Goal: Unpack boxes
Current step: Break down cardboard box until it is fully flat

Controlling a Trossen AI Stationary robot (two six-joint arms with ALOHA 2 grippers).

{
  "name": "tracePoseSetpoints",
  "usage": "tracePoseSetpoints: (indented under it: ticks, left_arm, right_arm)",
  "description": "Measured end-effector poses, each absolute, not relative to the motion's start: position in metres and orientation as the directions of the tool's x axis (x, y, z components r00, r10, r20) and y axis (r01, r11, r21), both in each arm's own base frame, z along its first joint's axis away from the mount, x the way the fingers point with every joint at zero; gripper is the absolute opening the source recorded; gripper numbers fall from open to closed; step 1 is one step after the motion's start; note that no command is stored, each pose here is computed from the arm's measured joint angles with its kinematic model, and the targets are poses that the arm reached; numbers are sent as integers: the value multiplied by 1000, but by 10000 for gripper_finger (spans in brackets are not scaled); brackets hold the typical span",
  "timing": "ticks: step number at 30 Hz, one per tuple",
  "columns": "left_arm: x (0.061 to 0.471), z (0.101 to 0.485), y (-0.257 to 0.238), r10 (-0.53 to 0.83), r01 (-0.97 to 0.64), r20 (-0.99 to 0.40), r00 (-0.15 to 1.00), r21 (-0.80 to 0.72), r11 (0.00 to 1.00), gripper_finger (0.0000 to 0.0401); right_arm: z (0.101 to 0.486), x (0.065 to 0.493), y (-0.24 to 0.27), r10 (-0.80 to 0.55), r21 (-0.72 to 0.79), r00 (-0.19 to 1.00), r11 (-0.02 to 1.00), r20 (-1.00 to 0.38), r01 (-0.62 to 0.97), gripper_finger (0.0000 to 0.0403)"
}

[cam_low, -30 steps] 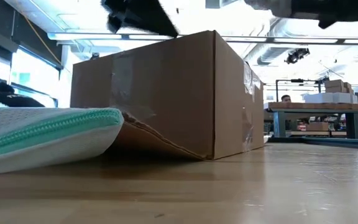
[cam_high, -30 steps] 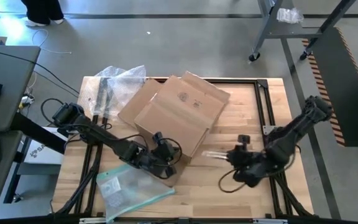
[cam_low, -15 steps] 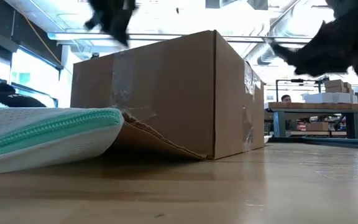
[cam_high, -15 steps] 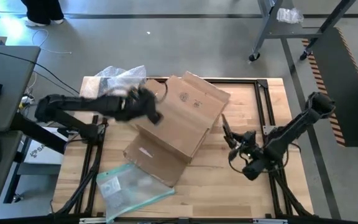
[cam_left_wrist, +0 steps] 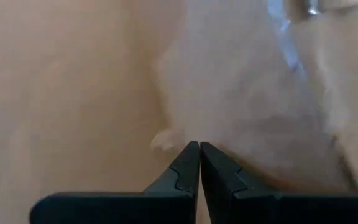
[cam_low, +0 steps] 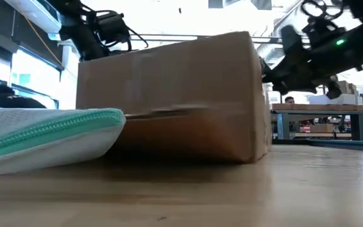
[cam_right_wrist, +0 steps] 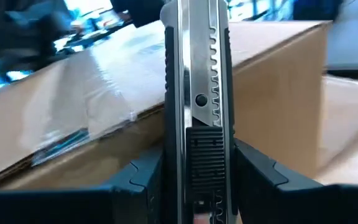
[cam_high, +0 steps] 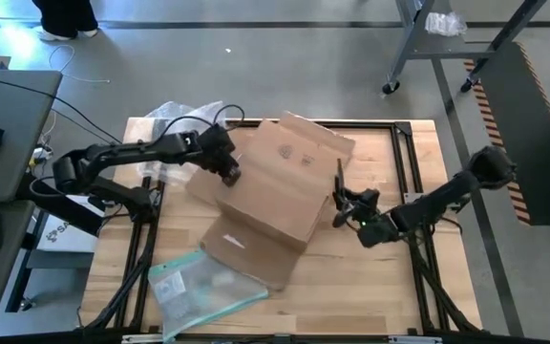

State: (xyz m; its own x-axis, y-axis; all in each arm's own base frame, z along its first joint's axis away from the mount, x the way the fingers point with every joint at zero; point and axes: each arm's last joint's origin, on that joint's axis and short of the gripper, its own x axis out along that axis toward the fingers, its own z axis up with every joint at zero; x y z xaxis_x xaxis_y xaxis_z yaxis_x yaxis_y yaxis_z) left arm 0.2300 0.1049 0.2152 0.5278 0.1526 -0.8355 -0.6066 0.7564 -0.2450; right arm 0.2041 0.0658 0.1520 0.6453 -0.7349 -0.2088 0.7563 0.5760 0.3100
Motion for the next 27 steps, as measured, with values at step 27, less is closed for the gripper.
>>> tracePoseSetpoints:
  ticks: [27]
  left_arm:
    - [212, 267, -41, 217, -530, -572, 791, -464, 709, 0]
  right_arm:
    - [326, 249, -128, -802, -157, 558, 592, -211, 791, 124]
